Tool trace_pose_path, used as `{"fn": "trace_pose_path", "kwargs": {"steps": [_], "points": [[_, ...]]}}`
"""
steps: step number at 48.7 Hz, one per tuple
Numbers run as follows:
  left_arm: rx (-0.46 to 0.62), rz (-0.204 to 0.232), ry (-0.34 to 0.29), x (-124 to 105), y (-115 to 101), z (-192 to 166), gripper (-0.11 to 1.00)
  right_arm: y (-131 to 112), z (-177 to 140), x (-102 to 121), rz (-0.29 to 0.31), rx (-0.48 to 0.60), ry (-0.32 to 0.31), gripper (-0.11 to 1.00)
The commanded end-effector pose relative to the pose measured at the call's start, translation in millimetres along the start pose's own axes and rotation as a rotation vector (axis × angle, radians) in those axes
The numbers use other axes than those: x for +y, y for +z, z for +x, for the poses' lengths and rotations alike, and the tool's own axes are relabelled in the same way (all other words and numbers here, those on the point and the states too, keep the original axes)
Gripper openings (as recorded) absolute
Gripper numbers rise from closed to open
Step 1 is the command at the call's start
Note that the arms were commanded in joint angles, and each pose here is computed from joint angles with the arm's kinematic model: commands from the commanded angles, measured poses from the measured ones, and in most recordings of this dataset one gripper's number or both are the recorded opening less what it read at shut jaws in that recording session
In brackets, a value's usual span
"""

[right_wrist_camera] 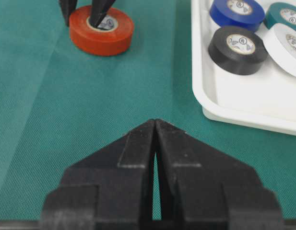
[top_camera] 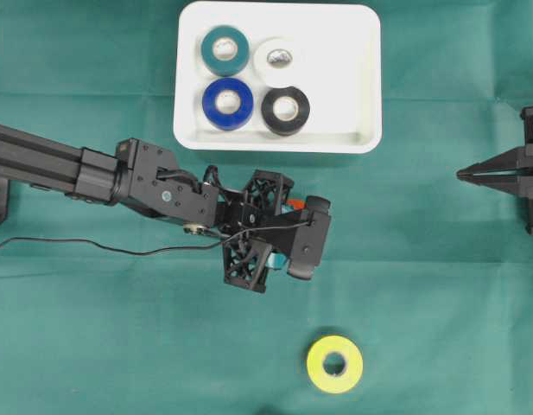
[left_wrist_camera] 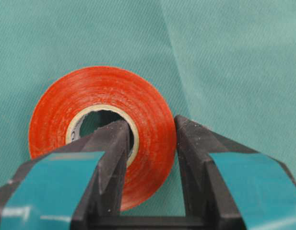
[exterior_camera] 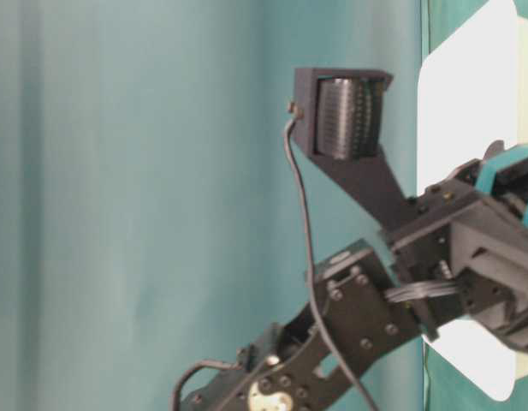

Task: Put the tape into the white case with the left arm.
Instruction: 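Lower the left gripper onto the orange-red roll's rim and close, then lift the orange-red roll and carry it into the white tray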

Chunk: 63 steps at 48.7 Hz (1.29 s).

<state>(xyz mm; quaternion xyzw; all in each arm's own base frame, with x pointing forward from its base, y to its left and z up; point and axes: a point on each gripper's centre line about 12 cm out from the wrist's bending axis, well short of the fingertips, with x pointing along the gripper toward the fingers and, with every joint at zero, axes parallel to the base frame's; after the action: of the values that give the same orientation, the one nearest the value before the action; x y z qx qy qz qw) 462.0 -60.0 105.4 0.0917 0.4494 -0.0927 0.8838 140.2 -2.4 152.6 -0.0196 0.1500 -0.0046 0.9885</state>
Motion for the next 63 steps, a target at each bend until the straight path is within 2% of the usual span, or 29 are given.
{"fn": "trace_pose_path", "kwargs": {"steps": [1, 12, 19, 32, 42, 53, 63], "points": [[-0.08, 0.0, 0.014, 5.3, 27.6, -30.4, 0.26, 5.0, 0.6, -0.1, 0.0, -0.015, 0.0, -0.1], [-0.144, 0.004, 0.023, 8.1, 49.8, -72.0, 0.26, 5.0, 0.6, -0.1, 0.001, -0.015, 0.0, -0.1], [-0.162, 0.012, 0.036, 15.2, 54.9, -85.2, 0.26, 5.0, 0.6, -0.1, 0.001, -0.015, 0.0, -0.1], [-0.141, -0.011, 0.107, 64.0, 45.8, -78.1, 0.26, 4.8, 0.7, -0.1, 0.002, -0.014, 0.0, -0.1], [-0.145, -0.008, 0.165, 102.5, 44.9, -71.9, 0.26, 4.8, 0.7, -0.1, 0.002, -0.014, 0.0, -0.1], [-0.152, 0.008, 0.2, 127.8, 52.7, -59.5, 0.26, 5.0, 0.6, -0.1, 0.001, -0.015, 0.0, -0.1], [-0.159, -0.002, 0.219, 144.5, 58.9, -49.3, 0.26, 5.2, 0.6, -0.1, 0.001, -0.017, 0.0, -0.1]]}}
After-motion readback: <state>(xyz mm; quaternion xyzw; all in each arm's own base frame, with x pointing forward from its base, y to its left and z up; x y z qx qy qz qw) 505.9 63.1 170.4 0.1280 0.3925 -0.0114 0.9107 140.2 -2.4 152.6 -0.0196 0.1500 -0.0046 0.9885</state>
